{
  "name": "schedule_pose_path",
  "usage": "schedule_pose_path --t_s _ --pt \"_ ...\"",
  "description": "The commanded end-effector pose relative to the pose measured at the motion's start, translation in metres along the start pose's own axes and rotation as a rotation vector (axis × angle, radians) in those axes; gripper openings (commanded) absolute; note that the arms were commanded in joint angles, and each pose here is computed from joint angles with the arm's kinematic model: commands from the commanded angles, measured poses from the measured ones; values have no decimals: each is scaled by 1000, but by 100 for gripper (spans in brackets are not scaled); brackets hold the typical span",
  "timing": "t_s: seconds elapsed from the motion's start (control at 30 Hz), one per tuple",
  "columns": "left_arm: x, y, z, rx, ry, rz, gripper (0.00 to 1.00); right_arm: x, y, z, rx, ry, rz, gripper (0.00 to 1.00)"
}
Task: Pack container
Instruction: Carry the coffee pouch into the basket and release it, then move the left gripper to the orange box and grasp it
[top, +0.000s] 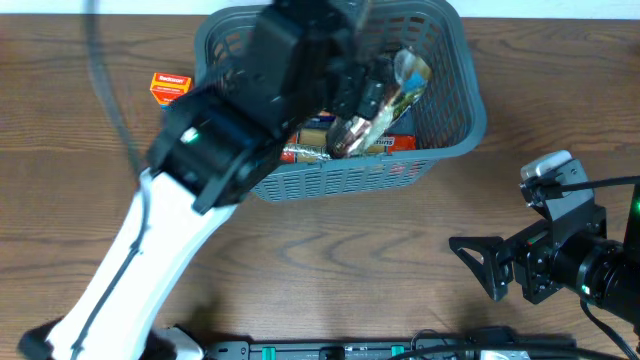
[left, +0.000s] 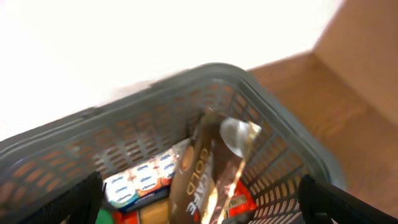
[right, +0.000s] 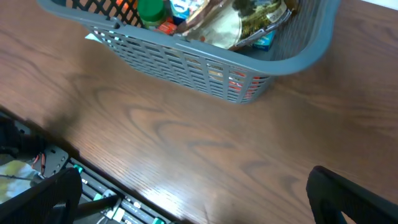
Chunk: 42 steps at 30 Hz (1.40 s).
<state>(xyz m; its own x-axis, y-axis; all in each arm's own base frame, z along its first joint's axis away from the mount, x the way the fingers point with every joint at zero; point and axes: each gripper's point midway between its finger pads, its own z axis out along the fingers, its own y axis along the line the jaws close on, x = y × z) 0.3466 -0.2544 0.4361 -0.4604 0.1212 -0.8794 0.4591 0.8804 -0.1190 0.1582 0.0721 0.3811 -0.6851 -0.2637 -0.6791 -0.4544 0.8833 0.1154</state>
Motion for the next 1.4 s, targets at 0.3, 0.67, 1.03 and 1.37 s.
schedule_pose_path --t_s 0.3,0.67,1.03,1.37 --pt "-6 133 -135 -643 -194 -269 99 0 2 0 -9 1 6 99" --pt "23 208 -221 -906 -185 -350 98 0 2 0 -9 1 6 99" --pt "53 252 -160 -911 79 -342 98 0 2 0 -9 1 6 99" --pt "68 300 -90 -697 164 -488 98 0 2 0 -9 1 5 99"
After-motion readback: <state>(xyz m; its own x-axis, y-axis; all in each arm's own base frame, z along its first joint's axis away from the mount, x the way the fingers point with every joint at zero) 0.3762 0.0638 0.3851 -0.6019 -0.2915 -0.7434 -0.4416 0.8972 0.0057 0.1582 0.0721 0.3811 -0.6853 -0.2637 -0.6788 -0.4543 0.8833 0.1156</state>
